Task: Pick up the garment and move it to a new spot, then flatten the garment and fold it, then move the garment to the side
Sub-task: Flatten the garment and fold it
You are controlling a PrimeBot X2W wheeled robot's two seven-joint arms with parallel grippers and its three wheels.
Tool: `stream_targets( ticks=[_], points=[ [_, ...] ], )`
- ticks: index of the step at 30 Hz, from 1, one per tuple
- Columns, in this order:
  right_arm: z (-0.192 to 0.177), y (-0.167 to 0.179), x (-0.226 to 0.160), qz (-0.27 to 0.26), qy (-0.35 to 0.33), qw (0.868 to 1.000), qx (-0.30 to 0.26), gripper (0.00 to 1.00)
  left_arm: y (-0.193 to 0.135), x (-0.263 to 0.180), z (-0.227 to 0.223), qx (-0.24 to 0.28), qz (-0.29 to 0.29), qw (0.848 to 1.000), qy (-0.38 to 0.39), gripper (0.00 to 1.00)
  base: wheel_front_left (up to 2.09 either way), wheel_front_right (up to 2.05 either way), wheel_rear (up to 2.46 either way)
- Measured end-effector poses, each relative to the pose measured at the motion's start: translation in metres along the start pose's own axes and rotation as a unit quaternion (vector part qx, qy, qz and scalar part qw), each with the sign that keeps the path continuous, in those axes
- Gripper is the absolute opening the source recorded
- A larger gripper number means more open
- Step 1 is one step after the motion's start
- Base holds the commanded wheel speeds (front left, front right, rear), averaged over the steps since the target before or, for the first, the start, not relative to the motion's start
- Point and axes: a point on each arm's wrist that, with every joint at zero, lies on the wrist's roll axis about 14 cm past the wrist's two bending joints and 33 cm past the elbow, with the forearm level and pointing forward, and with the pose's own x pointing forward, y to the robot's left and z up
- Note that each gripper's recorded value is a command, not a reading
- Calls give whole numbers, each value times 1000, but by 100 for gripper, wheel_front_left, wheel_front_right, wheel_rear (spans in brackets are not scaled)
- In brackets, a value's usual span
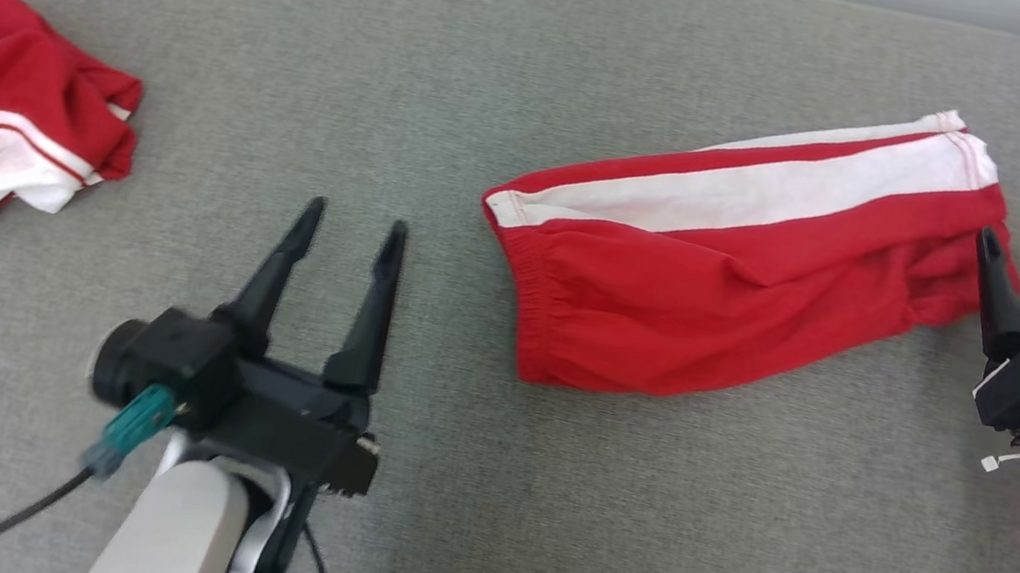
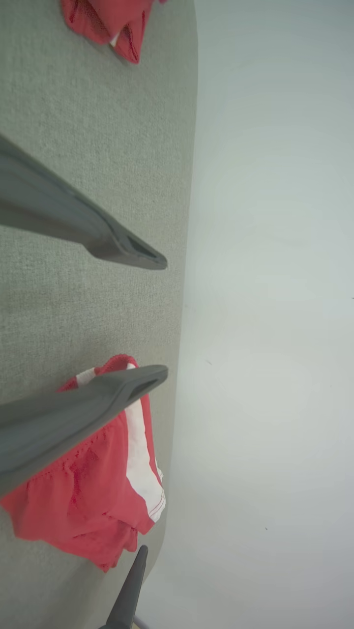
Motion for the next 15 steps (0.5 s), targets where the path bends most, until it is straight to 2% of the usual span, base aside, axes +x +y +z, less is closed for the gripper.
stream_targets(
  ticks=[6,11,15],
  points=[
    [-7,1,11,-3,23,1000,-9,100,28,-21,20,27,54,998,-29,100,0,0,0],
    [-22,-2,20,-12,56,998,-25,100,43,-39,20,44,84,995,-24,100,0,0,0],
    [-33,-3,24,-20,74,997,-13,100,52,-48,21,54,103,993,-22,100,0,0,0]
  ],
)
